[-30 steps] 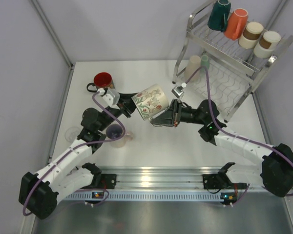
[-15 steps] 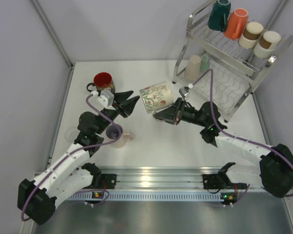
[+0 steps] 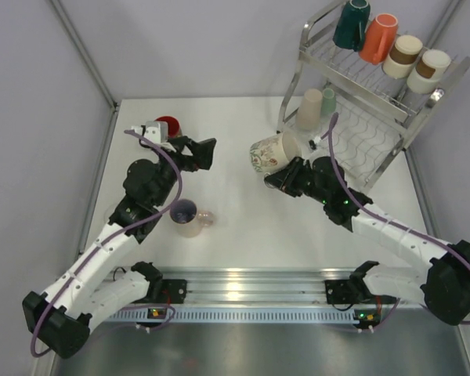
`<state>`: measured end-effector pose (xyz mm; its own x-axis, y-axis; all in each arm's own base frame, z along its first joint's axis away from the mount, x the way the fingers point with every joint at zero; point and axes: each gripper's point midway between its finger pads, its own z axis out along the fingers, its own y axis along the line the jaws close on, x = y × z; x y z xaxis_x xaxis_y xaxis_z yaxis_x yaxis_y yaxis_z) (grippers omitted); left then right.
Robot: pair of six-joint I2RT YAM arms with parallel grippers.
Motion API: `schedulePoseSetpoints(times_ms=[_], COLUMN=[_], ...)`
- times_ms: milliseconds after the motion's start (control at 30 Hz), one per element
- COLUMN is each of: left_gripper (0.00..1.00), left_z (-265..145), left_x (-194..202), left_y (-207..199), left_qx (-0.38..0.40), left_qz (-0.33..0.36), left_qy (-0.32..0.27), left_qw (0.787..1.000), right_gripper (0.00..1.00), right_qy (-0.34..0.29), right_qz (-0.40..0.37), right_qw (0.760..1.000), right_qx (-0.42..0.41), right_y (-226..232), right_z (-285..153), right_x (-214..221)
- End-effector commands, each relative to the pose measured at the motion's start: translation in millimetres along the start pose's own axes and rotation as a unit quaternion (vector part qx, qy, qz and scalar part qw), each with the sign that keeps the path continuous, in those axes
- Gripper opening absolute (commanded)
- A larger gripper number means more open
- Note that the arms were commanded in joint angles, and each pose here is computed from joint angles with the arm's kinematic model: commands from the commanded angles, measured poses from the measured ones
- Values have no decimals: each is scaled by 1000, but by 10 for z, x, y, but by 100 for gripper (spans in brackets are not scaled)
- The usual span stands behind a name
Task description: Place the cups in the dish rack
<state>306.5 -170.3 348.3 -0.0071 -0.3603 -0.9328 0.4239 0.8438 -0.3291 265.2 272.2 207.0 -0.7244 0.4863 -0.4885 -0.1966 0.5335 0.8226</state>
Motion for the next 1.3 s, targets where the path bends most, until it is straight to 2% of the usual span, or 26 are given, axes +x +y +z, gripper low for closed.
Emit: schedulePoseSetpoints(times_ms=[0,67,133,167,200,267,433,600,767,833,900,1267], left_gripper=[98,98,98,98,98,98,98,98,98,98,98,98], left_z=[-52,-81,-94,-107,-101,-77,-138,-198,-210,-218,-229,-318], left_x=[33,20,-10,66,62,159,242,181,186,170,136,33], left_y=[167,162,185,222,260,351,375,385,370,370,354,355], left_qx=[-65,-67,-79,-88,-102,-129,-127,-131,-130,-132,-129,-130], left_qz=[-40,-41,-45,-41,-36,-34,-25,-29,-32,-33,-35,-37], left_qy=[29,35,38,55,63,80,91,82,91,90,86,71], left_qw=[997,996,995,994,992,988,987,988,987,987,987,988], right_gripper=[0,0,0,0,0,0,0,0,0,0,0,0], right_qy=[-142,-161,-178,-194,-204,-220,-257,-292,-301,-307,-304,-300], right_qz=[-74,-82,-94,-98,-110,-119,-139,-159,-167,-163,-158,-129], right_qw=[987,983,974,970,960,948,909,863,829,822,825,814], right_qx=[2,29,100,110,158,196,298,379,442,452,449,480], right_y=[377,364,135,190,24,-74,-422,-595,-748,-795,-806,-1279], right_z=[-30,-2,21,3,-32,-24,-86,-193,-194,-195,-161,-167], right_x=[-794,-924,-1012,-1127,-1189,-1290,-1469,-1682,-1826,-1882,-1928,-2249])
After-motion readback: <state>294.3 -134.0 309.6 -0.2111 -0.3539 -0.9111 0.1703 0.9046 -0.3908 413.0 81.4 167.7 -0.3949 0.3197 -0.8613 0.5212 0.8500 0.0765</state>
